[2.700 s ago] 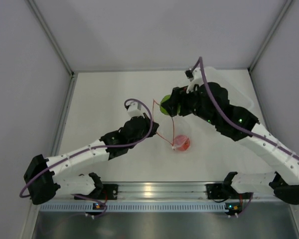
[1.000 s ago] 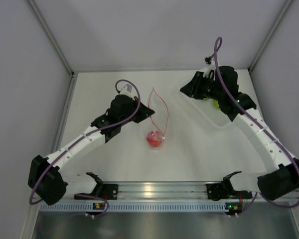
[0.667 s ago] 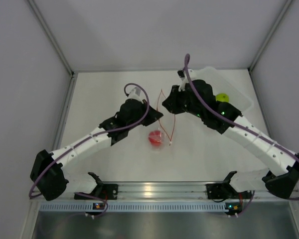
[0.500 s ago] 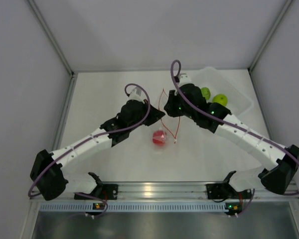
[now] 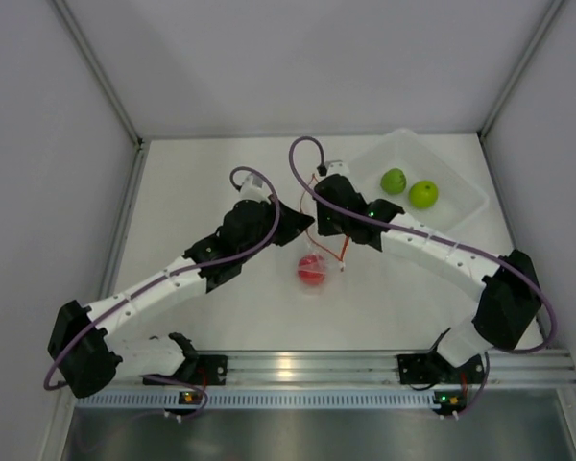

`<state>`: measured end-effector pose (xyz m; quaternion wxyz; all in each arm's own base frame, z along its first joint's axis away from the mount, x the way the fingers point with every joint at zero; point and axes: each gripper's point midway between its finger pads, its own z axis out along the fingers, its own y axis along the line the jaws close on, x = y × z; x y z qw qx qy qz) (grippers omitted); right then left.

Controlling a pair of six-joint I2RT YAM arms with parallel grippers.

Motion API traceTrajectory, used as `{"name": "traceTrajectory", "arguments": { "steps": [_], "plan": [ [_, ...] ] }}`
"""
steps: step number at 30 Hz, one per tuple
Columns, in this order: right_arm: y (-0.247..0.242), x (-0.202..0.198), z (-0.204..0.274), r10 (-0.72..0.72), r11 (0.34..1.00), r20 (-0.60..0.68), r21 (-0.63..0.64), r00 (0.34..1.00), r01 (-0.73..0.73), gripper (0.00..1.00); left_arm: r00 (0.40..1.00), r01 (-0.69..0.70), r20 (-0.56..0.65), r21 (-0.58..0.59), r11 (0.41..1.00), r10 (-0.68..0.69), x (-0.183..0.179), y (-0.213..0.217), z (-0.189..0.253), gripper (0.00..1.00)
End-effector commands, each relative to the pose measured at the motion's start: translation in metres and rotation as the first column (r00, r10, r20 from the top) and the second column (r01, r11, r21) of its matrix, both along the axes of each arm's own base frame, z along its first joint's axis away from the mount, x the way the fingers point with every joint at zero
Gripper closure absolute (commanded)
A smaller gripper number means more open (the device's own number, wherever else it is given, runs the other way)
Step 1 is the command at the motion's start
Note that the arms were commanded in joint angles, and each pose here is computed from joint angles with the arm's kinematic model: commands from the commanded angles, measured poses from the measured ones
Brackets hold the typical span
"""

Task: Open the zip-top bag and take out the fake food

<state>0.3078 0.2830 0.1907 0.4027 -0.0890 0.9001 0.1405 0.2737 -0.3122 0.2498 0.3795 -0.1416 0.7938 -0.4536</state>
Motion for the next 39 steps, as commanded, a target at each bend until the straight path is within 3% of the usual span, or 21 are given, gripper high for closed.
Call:
{"name": "traceTrajectory", "arguments": {
  "steps": [1, 7, 12, 18, 22, 28, 33, 39],
  "plan": [
    [-0.027, 0.007, -0.014, -0.080, 0.993, 0.006, -0.091, 0.997, 0.080, 0.91, 0.993, -0.039, 0.111, -0.108, 0.993, 0.051, 0.002, 0.009, 0.043, 1.00],
    [-0.074, 0.010, -0.017, -0.157, 0.959, 0.035, -0.232, 0.987, 0.161, 0.92, 0.986, -0.104, 0.128, -0.055, 0.993, 0.111, 0.003, 0.032, 0.035, 1.00],
    [-0.132, 0.014, -0.023, -0.258, 0.891, 0.068, -0.370, 0.964, 0.265, 0.94, 0.981, -0.159, 0.118, 0.020, 0.987, 0.155, 0.001, 0.055, 0.020, 1.00],
    [-0.175, 0.017, -0.007, -0.335, 0.829, 0.120, -0.435, 0.935, 0.353, 0.96, 0.981, -0.156, 0.122, 0.023, 0.988, 0.152, -0.002, 0.063, 0.021, 1.00],
    [-0.179, 0.007, 0.011, -0.285, 0.826, 0.093, -0.481, 0.954, 0.293, 0.98, 0.995, -0.057, 0.084, -0.002, 0.998, 0.057, -0.008, 0.043, 0.025, 1.00],
    [-0.179, -0.006, 0.040, -0.198, 0.797, 0.068, -0.570, 0.978, 0.201, 0.97, 0.991, 0.096, -0.073, -0.165, 0.982, -0.110, -0.021, -0.001, 0.042, 1.00],
    [-0.141, -0.024, 0.047, -0.010, 0.919, -0.006, -0.394, 1.000, 0.007, 0.96, 0.989, 0.079, -0.101, -0.239, 0.968, -0.105, -0.015, -0.010, 0.062, 1.00],
    [-0.130, -0.051, 0.058, 0.084, 0.922, -0.075, -0.372, 0.994, -0.106, 0.95, 0.958, 0.146, -0.178, -0.380, 0.913, -0.227, -0.014, -0.037, 0.080, 1.00]
  ]
}}
